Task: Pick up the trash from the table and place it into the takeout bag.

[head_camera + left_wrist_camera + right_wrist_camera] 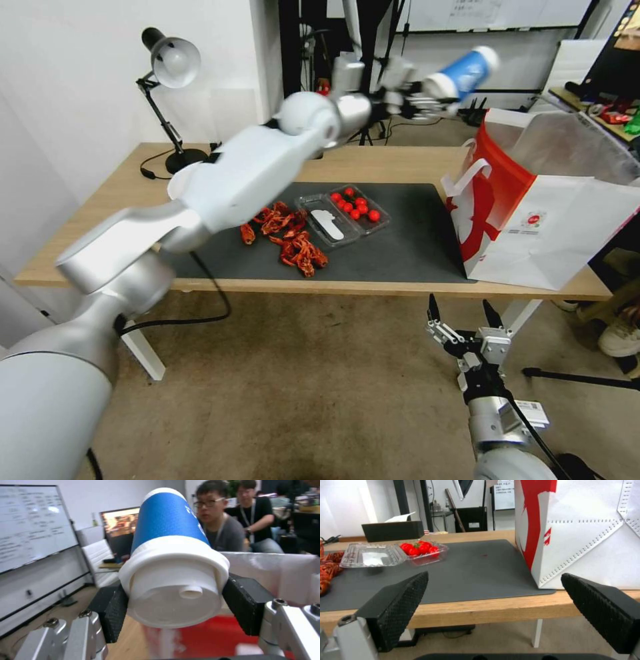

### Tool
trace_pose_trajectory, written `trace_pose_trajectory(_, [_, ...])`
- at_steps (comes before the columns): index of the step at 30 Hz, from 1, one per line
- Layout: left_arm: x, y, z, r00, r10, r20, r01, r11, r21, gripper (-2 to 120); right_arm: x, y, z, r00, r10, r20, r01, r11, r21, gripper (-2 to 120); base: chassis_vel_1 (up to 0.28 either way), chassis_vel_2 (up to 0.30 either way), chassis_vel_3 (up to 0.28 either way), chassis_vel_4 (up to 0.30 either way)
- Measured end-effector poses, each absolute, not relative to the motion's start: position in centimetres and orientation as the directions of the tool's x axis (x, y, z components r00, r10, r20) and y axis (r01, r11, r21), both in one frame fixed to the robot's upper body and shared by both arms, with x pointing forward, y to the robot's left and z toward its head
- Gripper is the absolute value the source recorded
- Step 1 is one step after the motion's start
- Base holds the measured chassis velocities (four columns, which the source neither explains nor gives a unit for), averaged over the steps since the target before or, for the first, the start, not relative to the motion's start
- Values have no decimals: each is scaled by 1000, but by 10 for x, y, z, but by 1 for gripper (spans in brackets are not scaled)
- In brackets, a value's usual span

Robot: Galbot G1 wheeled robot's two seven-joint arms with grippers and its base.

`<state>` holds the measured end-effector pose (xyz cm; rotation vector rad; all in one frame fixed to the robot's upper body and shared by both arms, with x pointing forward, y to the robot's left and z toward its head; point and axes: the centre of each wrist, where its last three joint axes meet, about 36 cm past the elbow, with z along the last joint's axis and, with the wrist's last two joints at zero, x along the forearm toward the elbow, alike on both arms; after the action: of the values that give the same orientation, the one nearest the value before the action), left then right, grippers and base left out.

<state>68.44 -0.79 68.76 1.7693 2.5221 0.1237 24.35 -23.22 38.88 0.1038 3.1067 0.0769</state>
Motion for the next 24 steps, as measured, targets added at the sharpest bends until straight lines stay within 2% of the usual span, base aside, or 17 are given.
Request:
trace_pose_trajectory(7, [677, -37, 689, -303, 953, 27, 948, 298, 116, 64, 241, -231, 388, -997, 69, -26, 68, 997, 47, 100, 0, 0, 0, 0])
trace_pose_trajectory(16, [662, -77, 711, -256, 964, 74, 956, 241, 165, 64, 242, -233, 384, -997, 71, -18, 70, 997, 39, 100, 0, 0, 0, 0])
trace_pose_trajectory(24, [648, -100, 696, -237, 959, 157, 955, 201, 216, 64, 240, -233, 383, -997, 77, -17, 76, 996, 43, 100, 0, 0, 0, 0])
